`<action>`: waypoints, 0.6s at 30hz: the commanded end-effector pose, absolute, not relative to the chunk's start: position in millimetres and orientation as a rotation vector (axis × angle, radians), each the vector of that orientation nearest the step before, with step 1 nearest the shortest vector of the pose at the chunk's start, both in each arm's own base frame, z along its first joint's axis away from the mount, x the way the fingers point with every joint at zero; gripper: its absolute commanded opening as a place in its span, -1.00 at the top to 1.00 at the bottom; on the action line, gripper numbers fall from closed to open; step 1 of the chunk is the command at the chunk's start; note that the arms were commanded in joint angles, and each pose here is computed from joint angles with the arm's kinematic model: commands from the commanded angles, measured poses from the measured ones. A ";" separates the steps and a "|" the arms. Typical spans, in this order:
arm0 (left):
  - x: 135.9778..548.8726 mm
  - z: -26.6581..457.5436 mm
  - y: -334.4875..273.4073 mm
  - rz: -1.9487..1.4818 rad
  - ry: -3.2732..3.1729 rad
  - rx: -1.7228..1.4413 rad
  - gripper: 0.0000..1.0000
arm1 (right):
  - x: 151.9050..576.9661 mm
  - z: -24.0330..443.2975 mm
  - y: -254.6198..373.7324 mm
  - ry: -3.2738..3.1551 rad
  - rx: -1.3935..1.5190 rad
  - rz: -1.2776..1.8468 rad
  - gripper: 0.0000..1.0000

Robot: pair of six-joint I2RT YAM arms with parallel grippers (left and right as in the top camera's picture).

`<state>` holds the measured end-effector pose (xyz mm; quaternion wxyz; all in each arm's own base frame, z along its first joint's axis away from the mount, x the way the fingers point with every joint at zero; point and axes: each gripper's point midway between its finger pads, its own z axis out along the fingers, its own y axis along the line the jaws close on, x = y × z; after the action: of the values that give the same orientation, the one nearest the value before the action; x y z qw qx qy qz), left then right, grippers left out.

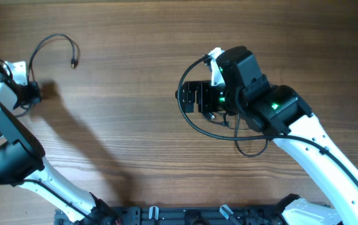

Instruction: Untangle cables

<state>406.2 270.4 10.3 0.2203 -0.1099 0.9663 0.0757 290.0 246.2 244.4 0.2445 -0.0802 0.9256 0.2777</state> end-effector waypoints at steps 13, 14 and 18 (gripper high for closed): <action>536.8 405.5 140.5 -0.361 1.302 -0.309 0.92 | 284.3 236.4 244.7 2.575 -0.214 0.755 -1.00; 537.7 409.0 136.5 -0.358 1.286 -0.310 0.92 | 284.4 236.5 244.7 2.574 -0.214 0.755 -0.99; 549.5 396.2 96.0 -0.430 1.350 -0.288 0.92 | 286.0 236.9 244.2 2.568 -0.211 0.747 -0.99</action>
<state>540.7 114.0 409.7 0.7683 -0.1106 0.6057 -0.1749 284.2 243.2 239.1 0.2287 -0.0777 0.9315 0.2719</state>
